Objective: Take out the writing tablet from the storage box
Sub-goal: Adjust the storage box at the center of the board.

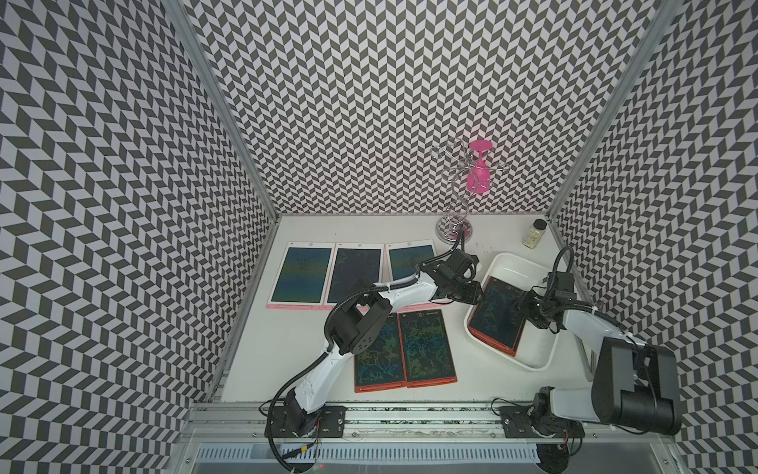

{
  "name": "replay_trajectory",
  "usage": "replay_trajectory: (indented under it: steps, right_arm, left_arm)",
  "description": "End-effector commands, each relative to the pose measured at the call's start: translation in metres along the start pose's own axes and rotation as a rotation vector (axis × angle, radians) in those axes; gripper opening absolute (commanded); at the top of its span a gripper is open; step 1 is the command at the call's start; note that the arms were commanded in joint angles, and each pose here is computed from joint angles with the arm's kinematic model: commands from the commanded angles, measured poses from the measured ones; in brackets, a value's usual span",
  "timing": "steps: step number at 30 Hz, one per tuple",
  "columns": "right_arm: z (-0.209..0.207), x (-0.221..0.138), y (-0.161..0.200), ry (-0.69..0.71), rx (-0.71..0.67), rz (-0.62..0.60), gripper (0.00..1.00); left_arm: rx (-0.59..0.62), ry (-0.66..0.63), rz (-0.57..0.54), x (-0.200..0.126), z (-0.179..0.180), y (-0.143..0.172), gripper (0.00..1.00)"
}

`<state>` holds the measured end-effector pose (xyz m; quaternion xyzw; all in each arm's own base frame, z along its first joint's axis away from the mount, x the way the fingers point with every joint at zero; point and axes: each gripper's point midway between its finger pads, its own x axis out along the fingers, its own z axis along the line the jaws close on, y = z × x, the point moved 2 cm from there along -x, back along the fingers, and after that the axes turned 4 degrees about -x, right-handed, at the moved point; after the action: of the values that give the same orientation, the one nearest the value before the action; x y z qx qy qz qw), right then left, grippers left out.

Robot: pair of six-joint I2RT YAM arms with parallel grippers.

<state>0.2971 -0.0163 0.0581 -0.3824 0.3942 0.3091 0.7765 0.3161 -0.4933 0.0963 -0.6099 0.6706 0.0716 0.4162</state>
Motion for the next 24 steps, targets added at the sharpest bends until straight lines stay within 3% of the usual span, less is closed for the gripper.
replay_trajectory:
  steps: [1, 6, 17, 24]
  right_arm:
    - [0.013, 0.007, -0.003, -0.093, -0.025, -0.010, 0.60]
    - [0.028, 0.010, -0.001, -0.201, -0.050, 0.015, 0.59]
    - [0.065, -0.022, -0.008, -0.401, -0.132, -0.026, 0.57]
    - [0.066, -0.024, -0.005, -0.420, -0.140, -0.019, 0.55]
  left_arm:
    - [0.011, 0.046, 0.018, 0.007, -0.013, 0.003, 0.29]
    - [0.006, 0.055, 0.027, 0.010, -0.014, 0.004, 0.28]
    - [-0.003, 0.049, 0.043, 0.017, -0.012, 0.006, 0.27]
    - [-0.019, 0.048, 0.051, 0.022, -0.009, 0.008, 0.26]
